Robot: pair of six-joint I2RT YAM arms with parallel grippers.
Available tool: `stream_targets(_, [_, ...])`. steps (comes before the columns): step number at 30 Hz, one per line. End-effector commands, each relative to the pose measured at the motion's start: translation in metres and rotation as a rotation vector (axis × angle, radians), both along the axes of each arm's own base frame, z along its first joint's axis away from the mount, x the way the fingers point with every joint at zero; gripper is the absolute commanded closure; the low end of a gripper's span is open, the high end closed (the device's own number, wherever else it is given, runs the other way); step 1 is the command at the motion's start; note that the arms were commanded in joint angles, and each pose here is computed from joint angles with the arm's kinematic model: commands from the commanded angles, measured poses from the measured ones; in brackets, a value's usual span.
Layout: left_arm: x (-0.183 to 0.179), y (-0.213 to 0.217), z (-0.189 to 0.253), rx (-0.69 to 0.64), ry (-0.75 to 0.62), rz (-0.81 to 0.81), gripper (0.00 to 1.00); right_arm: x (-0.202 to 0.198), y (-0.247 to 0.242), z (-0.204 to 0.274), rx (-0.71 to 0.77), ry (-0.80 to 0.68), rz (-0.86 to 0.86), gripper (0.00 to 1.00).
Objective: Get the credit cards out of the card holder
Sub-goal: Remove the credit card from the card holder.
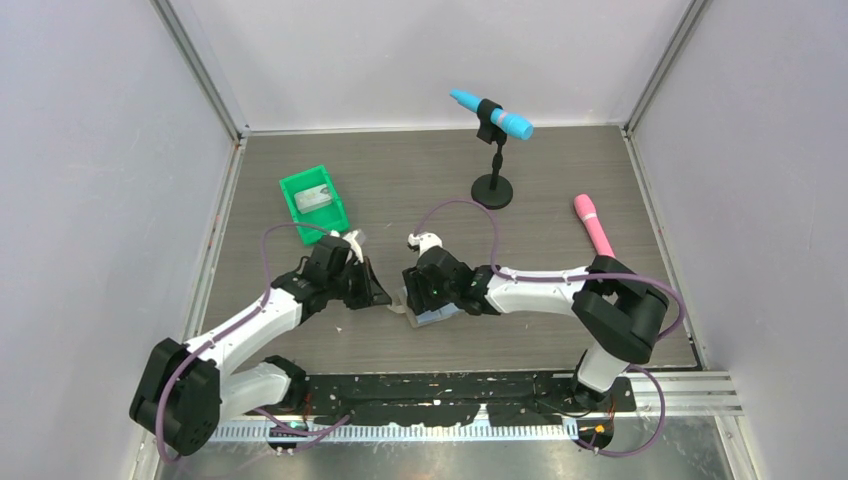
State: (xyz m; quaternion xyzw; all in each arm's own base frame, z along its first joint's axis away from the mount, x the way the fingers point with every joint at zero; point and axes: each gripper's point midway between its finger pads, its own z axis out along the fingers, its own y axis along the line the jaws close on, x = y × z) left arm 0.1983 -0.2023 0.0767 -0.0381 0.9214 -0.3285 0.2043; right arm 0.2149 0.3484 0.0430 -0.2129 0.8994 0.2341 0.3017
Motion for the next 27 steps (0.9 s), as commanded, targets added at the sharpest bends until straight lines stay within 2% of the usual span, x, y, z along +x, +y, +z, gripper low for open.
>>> stream_targets(1, [0.001,0.0,0.005,-0.005,-0.032,-0.002,1.0,0.015,-0.008,0.014,-0.051,-0.086,-0.048,0.46])
stream_targets(5, [0.001,0.001,0.003,0.005,-0.027,-0.001,1.0,0.012,-0.005,0.02,-0.018,-0.082,-0.035,0.51])
stream_targets(8, [0.0,0.002,0.002,0.01,-0.023,-0.002,1.0,0.007,-0.003,0.026,0.012,-0.065,-0.025,0.48])
stream_targets(13, [-0.001,0.004,0.002,0.014,-0.028,-0.001,1.0,0.008,-0.006,0.036,0.021,-0.088,-0.036,0.48])
stream_targets(27, [-0.001,0.004,0.001,0.019,-0.027,-0.004,1.0,-0.001,-0.006,0.023,0.014,-0.041,-0.014,0.4])
